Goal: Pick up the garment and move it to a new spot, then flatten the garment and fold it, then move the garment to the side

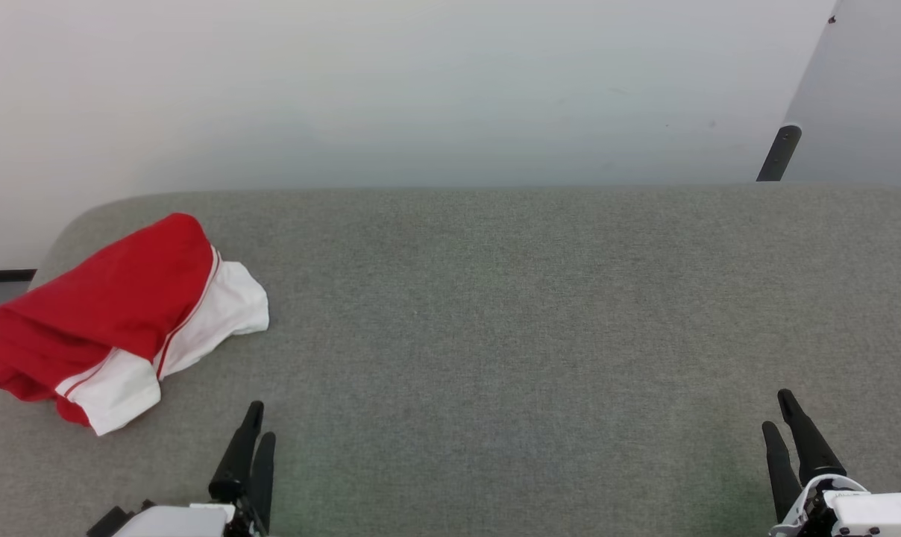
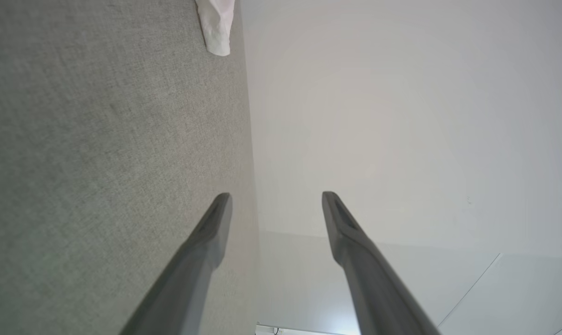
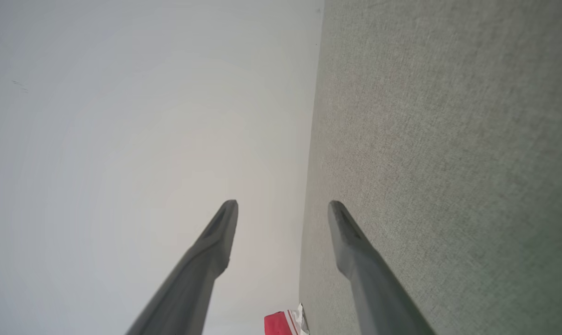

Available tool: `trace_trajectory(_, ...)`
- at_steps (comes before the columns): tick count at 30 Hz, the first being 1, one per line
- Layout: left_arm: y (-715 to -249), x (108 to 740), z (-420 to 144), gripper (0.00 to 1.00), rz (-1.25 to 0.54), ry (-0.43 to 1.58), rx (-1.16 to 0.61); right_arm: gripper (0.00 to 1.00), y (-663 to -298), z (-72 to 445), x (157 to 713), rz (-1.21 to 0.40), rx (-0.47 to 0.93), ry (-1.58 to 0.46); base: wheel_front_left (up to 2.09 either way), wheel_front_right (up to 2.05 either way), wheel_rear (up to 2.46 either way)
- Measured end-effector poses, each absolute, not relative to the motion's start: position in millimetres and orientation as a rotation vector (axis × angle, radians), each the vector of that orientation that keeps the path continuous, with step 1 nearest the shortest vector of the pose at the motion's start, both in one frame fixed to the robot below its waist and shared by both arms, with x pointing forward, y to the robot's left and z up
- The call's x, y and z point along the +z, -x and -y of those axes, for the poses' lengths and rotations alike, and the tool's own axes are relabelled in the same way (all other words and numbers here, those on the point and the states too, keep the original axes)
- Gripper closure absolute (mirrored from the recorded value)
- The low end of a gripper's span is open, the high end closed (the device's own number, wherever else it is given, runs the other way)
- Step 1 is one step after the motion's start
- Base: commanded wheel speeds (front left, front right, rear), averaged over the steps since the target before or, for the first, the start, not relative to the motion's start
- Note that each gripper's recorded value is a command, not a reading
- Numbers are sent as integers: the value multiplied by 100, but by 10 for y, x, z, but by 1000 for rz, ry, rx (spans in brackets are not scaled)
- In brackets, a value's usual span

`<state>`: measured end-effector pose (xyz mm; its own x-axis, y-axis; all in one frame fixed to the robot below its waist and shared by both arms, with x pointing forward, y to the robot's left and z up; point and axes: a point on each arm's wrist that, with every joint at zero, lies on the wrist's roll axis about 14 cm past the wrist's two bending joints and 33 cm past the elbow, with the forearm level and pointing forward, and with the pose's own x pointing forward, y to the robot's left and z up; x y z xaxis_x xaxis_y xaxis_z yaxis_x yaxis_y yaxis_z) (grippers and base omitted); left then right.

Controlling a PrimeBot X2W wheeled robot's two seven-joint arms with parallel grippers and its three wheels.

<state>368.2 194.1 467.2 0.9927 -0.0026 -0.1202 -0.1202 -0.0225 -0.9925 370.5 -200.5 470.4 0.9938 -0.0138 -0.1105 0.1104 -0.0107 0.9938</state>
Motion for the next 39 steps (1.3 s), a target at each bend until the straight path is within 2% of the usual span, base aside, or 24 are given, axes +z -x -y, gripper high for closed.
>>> trace_trajectory(11,-3719,4851,-1858,0,-67,1580,39,0,-3727,1970,4831,-36,-77,-1539,0,0,0)
trace_trajectory(21,-3723,4947,-1852,0,-52,1508,18,0,-3729,1973,4906,-15,-65,-1418,0,0,0)
trace_trajectory(28,-3726,4977,-1859,0,-47,1407,14,0,-3723,1995,4937,-6,-61,-1286,0,0,0)
trace_trajectory(29,-3726,4982,-1877,0,-47,1274,15,0,-3706,1998,4964,-1,-52,-1128,0,0,0)
trace_trajectory(31,-3726,4982,-1877,0,-47,1274,15,0,-3706,1998,4964,-1,-52,-1128,0,0,0)
trace_trajectory(39,-3737,5003,-1886,0,-49,1048,1,0,-3704,1965,5040,8,-23,-909,0,0,0)
